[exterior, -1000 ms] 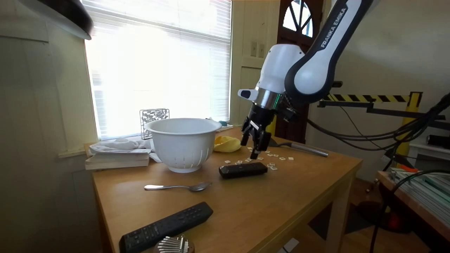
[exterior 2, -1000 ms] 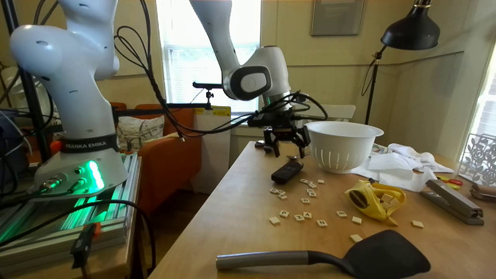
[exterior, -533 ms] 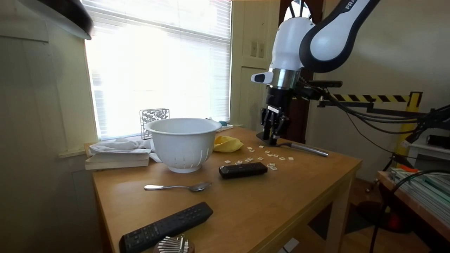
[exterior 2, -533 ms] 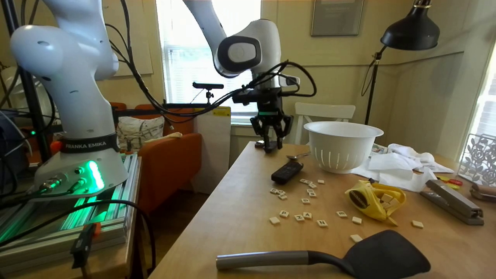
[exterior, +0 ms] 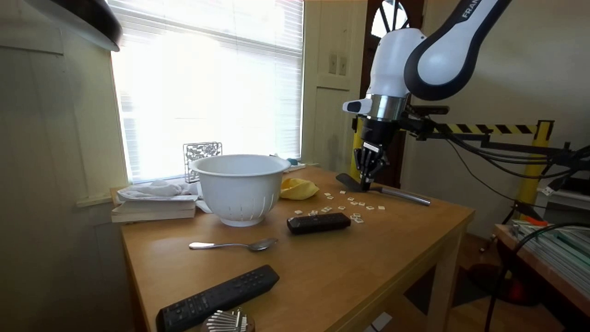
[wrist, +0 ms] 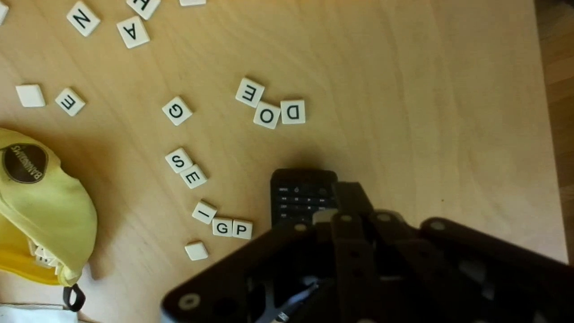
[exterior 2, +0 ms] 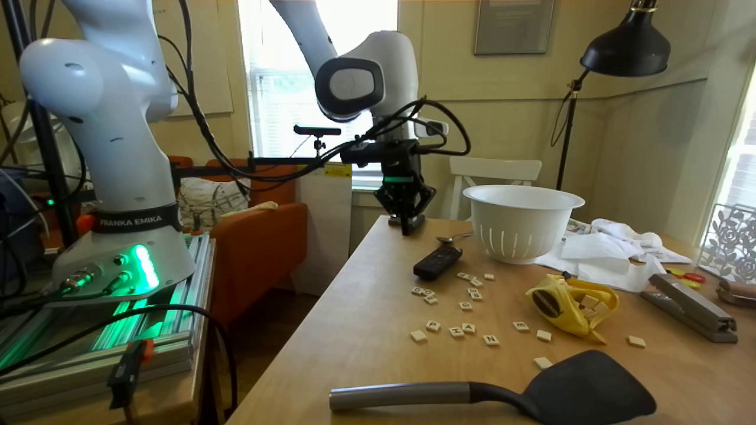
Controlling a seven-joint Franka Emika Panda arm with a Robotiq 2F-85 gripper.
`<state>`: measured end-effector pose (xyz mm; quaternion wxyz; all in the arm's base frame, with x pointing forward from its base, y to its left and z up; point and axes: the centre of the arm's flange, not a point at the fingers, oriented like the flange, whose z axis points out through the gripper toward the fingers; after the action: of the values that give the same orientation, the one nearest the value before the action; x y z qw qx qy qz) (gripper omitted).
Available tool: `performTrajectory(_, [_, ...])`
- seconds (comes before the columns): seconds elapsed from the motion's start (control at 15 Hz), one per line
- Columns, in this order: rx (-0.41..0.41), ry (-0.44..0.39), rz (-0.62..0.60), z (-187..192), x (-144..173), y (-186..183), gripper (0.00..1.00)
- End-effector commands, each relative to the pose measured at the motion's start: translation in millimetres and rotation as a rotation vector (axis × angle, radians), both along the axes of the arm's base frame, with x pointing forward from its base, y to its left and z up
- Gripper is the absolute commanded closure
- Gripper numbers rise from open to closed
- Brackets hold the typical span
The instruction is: Move the furthest remote to the right, then press a button on the right remote
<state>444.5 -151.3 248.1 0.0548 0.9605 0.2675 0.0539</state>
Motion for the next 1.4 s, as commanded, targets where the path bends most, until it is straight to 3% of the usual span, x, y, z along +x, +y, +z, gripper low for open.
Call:
performTrajectory(0.0, [-0.001,-0.071,0.03,-25.5,-0.4,-2.0,1.0])
performTrajectory(0.07, [-0.007,-0.04,0.012,-8.3,-0.2,1.5,0.99])
performTrajectory(1.33, [-0.009,-0.027,0.018,-53.8,19.9,-0.7,1.0])
